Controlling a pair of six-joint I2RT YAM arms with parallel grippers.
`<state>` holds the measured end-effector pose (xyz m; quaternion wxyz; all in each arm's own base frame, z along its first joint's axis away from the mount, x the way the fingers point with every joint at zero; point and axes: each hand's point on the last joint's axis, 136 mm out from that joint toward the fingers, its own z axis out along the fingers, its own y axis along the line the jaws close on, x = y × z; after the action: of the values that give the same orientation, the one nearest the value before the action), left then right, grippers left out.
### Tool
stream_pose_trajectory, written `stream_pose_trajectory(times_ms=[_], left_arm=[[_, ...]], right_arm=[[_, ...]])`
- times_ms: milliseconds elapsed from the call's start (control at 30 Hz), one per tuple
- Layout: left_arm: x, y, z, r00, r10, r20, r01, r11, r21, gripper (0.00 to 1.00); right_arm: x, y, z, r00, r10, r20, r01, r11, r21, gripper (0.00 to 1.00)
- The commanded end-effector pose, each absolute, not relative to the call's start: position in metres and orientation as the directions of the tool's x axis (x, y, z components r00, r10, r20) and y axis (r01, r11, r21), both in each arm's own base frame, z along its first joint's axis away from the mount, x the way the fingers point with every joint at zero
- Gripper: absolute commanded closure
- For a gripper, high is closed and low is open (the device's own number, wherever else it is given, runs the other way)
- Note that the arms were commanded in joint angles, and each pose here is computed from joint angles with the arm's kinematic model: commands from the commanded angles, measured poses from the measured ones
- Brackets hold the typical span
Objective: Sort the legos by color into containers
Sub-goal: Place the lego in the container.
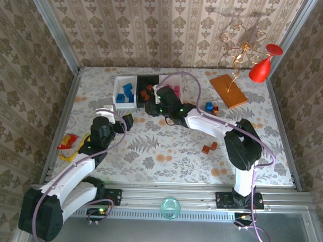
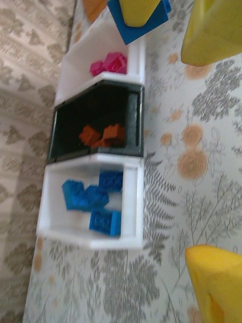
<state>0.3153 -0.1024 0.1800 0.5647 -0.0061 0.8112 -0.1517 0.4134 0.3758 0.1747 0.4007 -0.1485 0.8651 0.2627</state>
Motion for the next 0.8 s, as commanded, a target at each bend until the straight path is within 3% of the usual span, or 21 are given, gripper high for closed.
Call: stream_pose_trajectory(times_ms=[0,467,767], left_arm=[[0.312,-0.080,0.171,-0.364,-0.223,-0.904,0.058,0.963,-0.261,0.07],[0.312,-0.064,0.165,-0.358,-0.230,-0.905,-0.015,0.970,-0.241,0.06],[0.310,-0.064,0.167,-0.352,-0.240,-0.905,-0.012,0.968,-0.252,0.06]], right_arm=[[0.418,0.403,0.181,-0.638,-0.026,-0.770,-0.486,0.789,0.376,0.73],[0.460,0.456,0.172,-0.601,0.004,-0.799,-0.511,0.767,0.388,0.73],[0.513,0.472,0.161,-0.557,0.034,-0.830,-0.520,0.765,0.380,0.73]])
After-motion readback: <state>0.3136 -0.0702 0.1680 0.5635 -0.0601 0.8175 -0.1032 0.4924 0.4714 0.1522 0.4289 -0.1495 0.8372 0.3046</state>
